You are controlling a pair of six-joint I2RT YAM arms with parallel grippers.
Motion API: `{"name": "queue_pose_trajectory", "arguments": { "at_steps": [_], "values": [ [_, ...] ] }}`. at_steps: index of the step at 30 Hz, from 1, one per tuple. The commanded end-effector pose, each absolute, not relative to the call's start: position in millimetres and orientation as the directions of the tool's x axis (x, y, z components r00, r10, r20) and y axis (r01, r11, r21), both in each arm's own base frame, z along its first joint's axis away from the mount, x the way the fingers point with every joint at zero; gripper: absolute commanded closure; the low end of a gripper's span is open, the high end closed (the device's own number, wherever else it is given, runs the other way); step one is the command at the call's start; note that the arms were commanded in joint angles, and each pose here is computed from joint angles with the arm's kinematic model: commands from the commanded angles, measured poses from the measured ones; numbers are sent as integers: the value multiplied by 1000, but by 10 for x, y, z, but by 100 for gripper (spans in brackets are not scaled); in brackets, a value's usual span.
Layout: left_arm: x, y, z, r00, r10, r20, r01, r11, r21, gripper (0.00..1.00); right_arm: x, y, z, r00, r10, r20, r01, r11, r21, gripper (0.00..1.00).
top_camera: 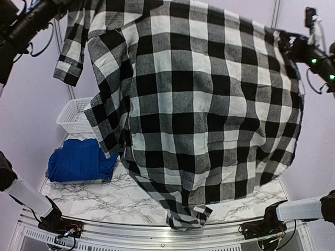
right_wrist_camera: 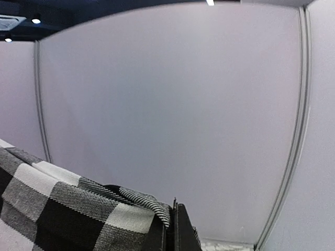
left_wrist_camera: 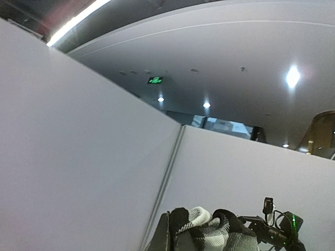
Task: Fold and stack the mixed laundry pile
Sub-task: Flatten out the crumpled shirt at the center of the board.
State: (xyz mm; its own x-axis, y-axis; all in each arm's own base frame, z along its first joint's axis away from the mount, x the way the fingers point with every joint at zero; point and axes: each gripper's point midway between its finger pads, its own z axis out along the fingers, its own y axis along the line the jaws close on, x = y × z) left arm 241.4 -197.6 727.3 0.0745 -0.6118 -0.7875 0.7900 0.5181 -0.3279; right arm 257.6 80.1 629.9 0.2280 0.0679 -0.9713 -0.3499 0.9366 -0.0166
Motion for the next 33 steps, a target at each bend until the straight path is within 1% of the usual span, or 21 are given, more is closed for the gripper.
{"name": "queue_pose_trajectory", "arguments": {
  "at_steps": [1,4,5,6,7,8,9,10,11,13,15,17,18,20,24,28,31,33],
  "values": [
    [3472,-2053,6656,130,-503,-854,541,758,-365,100,3673,569,5123,-39,-5,-999,-111,994,0,100],
    [4388,-2199,5856,14,-433,-901,402,828,-391,100,4243,623,4412,-168,-64,-984,-91,995,-50,100],
    [4750,-2246,5487,-41,-399,-916,354,852,-386,100,4452,610,4130,-229,-79,-970,-69,996,-64,95],
    [5098,-2190,5134,-90,-385,-918,269,878,-395,100,4647,577,3856,-297,-93,-950,-40,996,-85,86],
    [5455,-2175,4694,-162,-363,-917,207,897,-392,86,4844,519,3568,-375,-97,-922,0,994,-105,69],
    [5773,-2104,4272,-226,-349,-910,135,914,-384,58,5002,461,3370,-436,-93,-895,34,992,-119,48],
    [5988,-2036,3962,-284,-359,-889,79,915,-395,25,5136,420,3141,-509,-83,-857,60,990,-131,33],
    [6146,-1987,3691,-340,-368,-865,59,910,-410,6,5226,392,3048,-555,-66,-829,85,987,-136,27],
    [6227,-1898,3497,-376,-377,-846,25,909,-416,2,5280,383,3025,-582,-53,-812,99,986,-135,23],
    [6220,-1813,3189,-431,-373,-822,-30,916,-400,1,5314,420,3051,-592,-45,-805,89,989,-120,18],
    [6108,-1764,3068,-460,-332,-823,-48,935,-350,1,5261,505,2992,-599,-50,-799,40,995,-92,12],
    [5977,-1674,2933,-494,-290,-820,-72,953,-293,1,5147,608,2840,-631,-49,-774,-16,999,-50,10],
    [5880,-1632,2949,-504,-276,-819,-73,958,-278,1,5075,690,2724,-652,-48,-756,-54,998,-16,11],
    [5704,-1626,2786,-556,-241,-796,-63,967,-248,1,4917,863,2542,-682,-47,-730,-135,989,63,11],
    [5285,-1916,2443,-657,-114,-745,43,981,-188,1,4669,1127,2129,-729,-22,-684,-223,953,207,17],
    [4891,-2239,2033,-736,-5,-677,134,979,-152,1,4603,1326,1746,-773,-12,-635,-258,919,297,22],
    [4625,-2501,1674,-797,54,-602,201,963,-180,1,4640,1446,1501,-804,-19,-594,-277,896,346,27],
    [4455,-2693,1480,-823,101,-559,250,948,-196,6,4653,1527,1326,-828,-31,-560,-286,882,375,33]
  ]
}}
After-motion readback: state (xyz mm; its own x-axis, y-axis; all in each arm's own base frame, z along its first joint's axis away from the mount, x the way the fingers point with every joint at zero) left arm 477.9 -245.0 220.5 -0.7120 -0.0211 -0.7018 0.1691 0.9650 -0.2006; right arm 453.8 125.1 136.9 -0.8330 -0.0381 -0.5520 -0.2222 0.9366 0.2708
